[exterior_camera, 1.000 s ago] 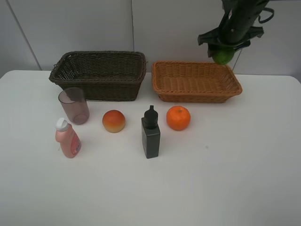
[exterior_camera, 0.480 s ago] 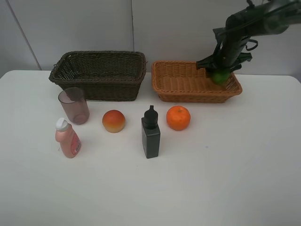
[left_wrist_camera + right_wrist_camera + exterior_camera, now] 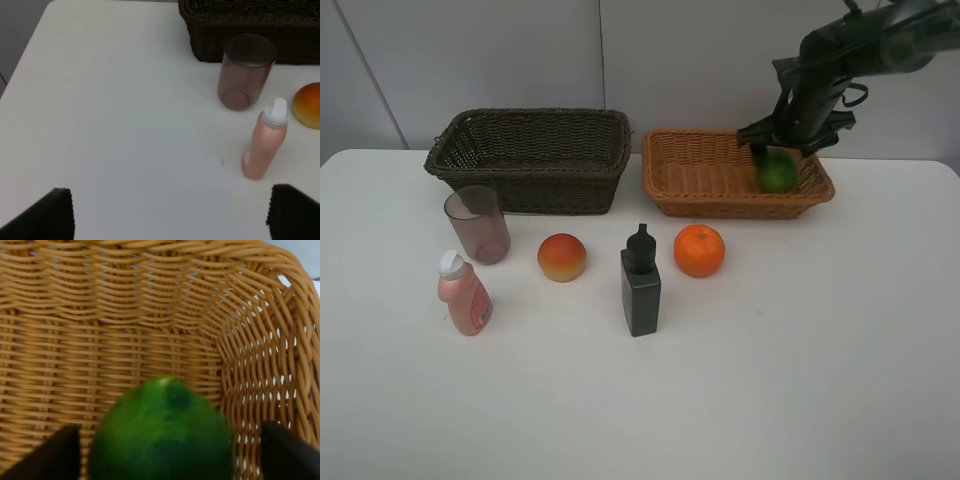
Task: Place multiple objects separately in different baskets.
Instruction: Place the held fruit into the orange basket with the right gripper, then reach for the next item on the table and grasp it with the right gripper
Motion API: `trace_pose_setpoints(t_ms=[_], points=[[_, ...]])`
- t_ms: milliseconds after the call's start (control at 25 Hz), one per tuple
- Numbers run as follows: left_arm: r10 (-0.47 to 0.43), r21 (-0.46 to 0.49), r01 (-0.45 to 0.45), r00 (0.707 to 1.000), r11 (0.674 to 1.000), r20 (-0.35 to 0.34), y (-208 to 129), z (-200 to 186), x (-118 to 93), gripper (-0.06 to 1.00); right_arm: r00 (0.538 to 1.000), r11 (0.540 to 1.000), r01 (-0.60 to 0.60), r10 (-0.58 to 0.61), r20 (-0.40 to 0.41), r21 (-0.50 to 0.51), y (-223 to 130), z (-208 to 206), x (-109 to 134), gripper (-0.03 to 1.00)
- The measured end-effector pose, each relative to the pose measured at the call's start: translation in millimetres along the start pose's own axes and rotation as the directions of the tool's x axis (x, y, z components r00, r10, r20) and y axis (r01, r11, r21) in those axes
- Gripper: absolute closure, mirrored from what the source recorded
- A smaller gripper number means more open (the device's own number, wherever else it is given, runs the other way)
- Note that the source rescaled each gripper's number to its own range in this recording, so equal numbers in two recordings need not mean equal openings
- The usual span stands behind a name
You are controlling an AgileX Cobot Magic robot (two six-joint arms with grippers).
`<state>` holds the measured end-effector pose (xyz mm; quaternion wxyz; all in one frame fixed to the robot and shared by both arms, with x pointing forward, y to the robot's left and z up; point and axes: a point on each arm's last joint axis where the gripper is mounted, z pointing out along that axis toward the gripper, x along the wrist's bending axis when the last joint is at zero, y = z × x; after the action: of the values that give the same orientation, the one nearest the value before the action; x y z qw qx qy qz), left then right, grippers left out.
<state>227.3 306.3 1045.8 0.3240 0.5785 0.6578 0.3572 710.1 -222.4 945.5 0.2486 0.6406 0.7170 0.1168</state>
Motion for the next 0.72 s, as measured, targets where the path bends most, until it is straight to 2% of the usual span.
trace_pose_setpoints(t_ms=[160, 520, 720], points=[[0.000, 0.000, 0.000, 1.000, 1.000, 0.000, 0, 0, 0, -0.06, 1.000, 1.000, 0.001, -0.001, 0.003, 0.006, -1, 0, 0, 0.13], [0.000, 0.000, 0.000, 1.000, 1.000, 0.000, 0, 0, 0, -0.06, 1.000, 0.998, 0.006, -0.007, 0.018, 0.064, -6, -2, 2, 0.13], [0.000, 0.000, 0.000, 1.000, 1.000, 0.000, 0, 0, 0, -0.06, 1.000, 0.998, -0.021, 0.021, -0.005, 0.051, 0, -26, 6, 0.13]])
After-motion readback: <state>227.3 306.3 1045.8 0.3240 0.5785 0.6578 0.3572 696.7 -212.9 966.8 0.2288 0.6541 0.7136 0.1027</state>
